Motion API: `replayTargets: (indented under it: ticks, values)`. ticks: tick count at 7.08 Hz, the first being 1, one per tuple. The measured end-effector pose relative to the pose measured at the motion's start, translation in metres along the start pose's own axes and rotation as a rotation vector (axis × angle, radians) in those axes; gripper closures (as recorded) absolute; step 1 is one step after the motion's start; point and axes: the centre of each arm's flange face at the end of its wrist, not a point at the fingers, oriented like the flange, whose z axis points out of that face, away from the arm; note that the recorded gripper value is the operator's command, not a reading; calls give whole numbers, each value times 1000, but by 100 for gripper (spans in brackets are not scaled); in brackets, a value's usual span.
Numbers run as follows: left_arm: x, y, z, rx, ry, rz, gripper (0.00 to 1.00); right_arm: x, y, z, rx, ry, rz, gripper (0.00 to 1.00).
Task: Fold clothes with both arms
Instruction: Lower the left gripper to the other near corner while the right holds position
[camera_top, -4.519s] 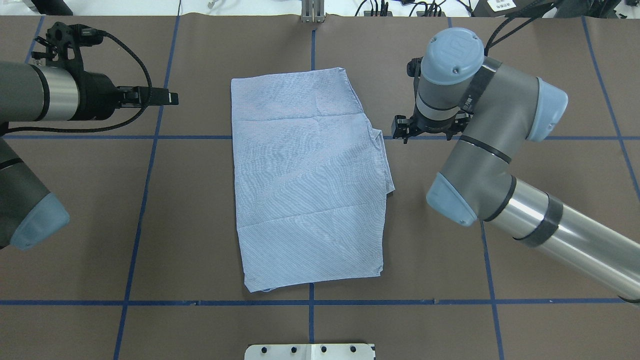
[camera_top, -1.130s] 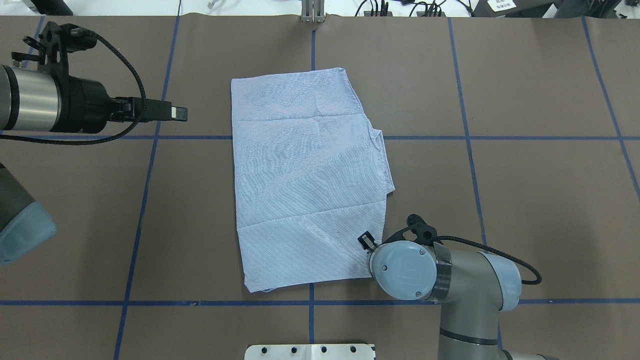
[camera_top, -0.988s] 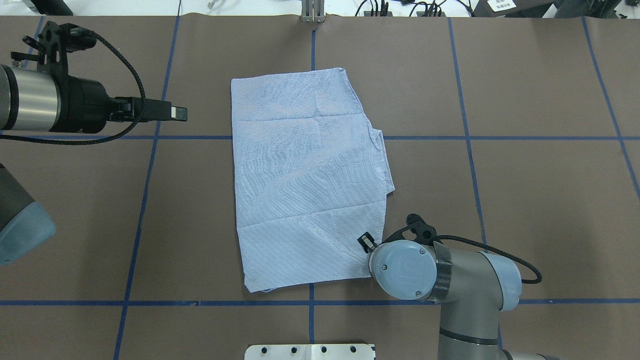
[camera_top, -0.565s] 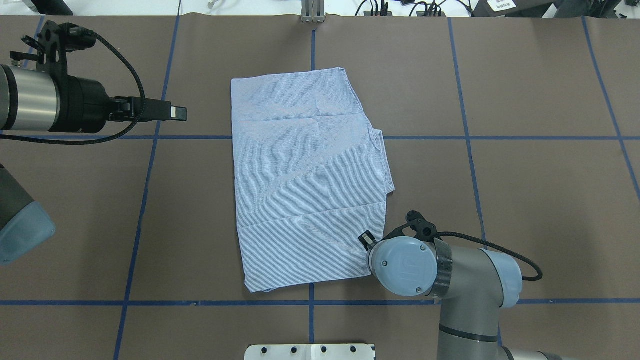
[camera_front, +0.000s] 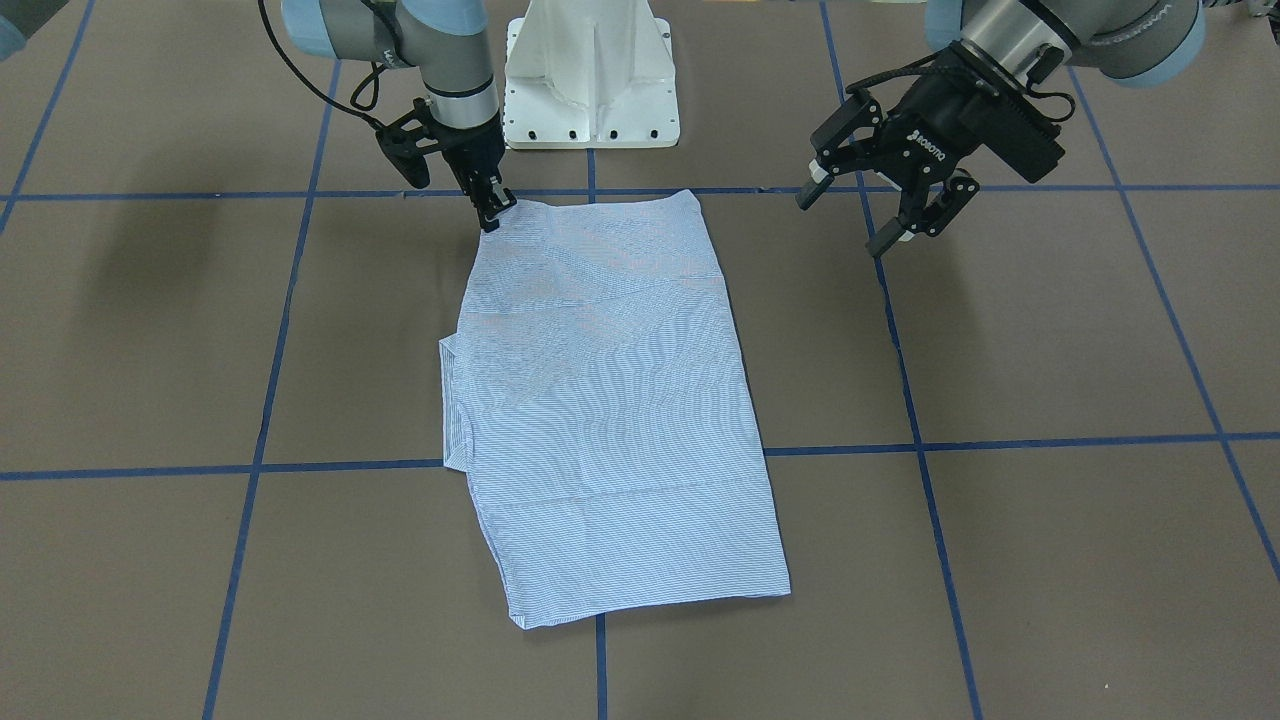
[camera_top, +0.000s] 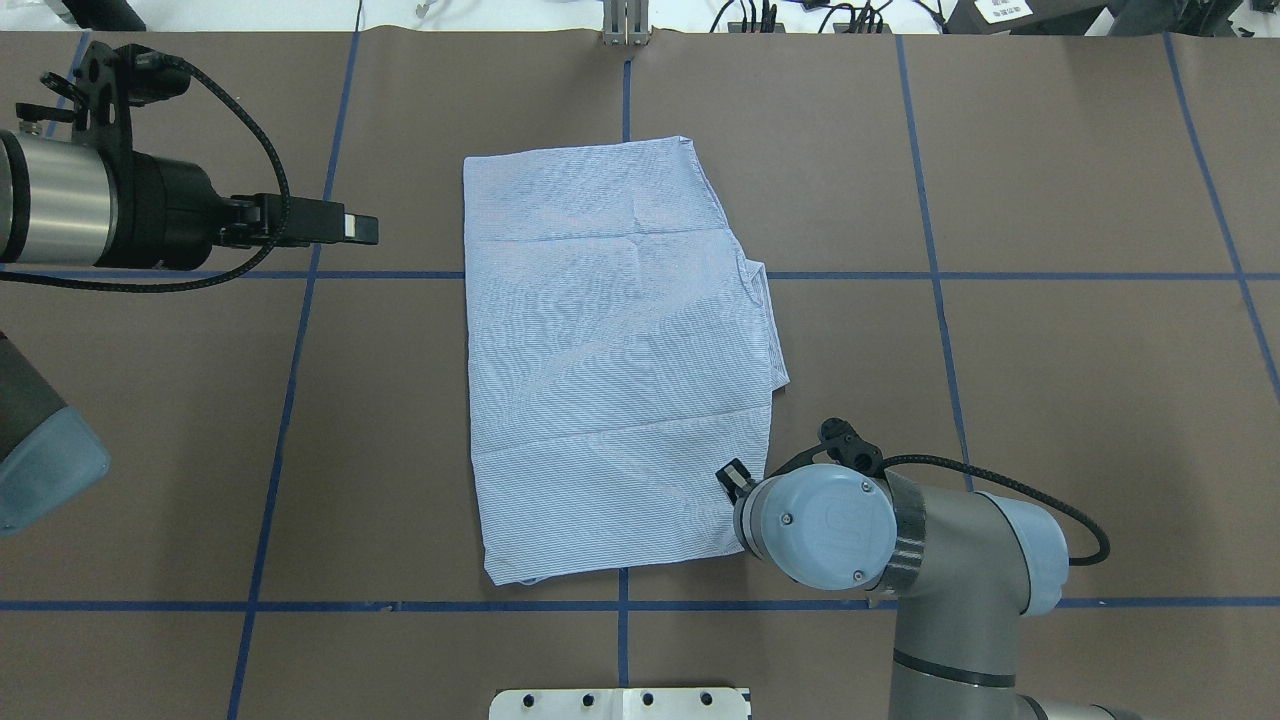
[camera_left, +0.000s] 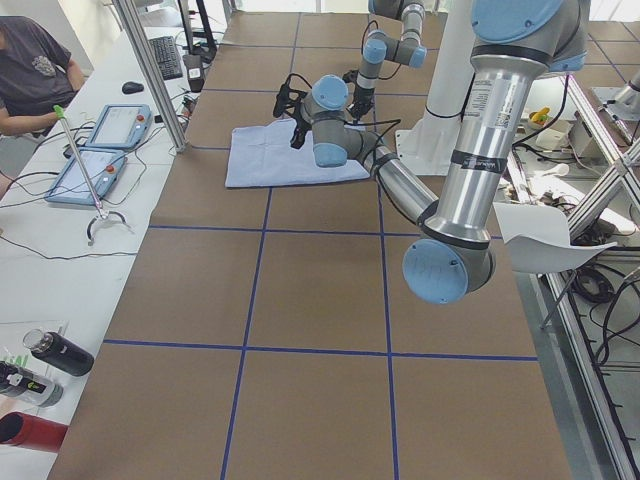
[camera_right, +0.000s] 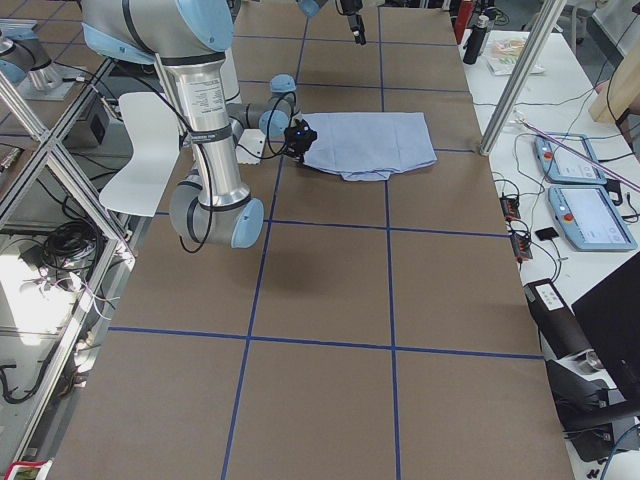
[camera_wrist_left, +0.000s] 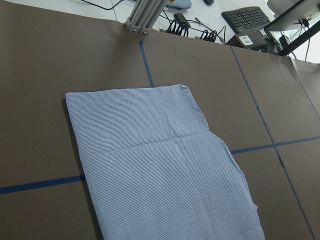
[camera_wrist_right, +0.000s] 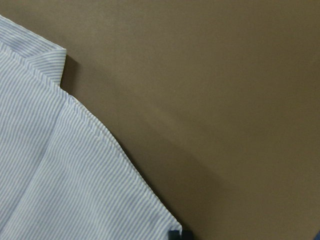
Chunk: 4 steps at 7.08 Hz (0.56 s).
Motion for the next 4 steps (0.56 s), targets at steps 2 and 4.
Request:
replayTargets:
  ticks: [2,4]
  values:
    - [27,35,13,-69,47,-136,0,12,9,-10,-20,6,-6,100]
    - [43,79,37,-157,51,-331,1,20,9,-26,-27,13,-13,100]
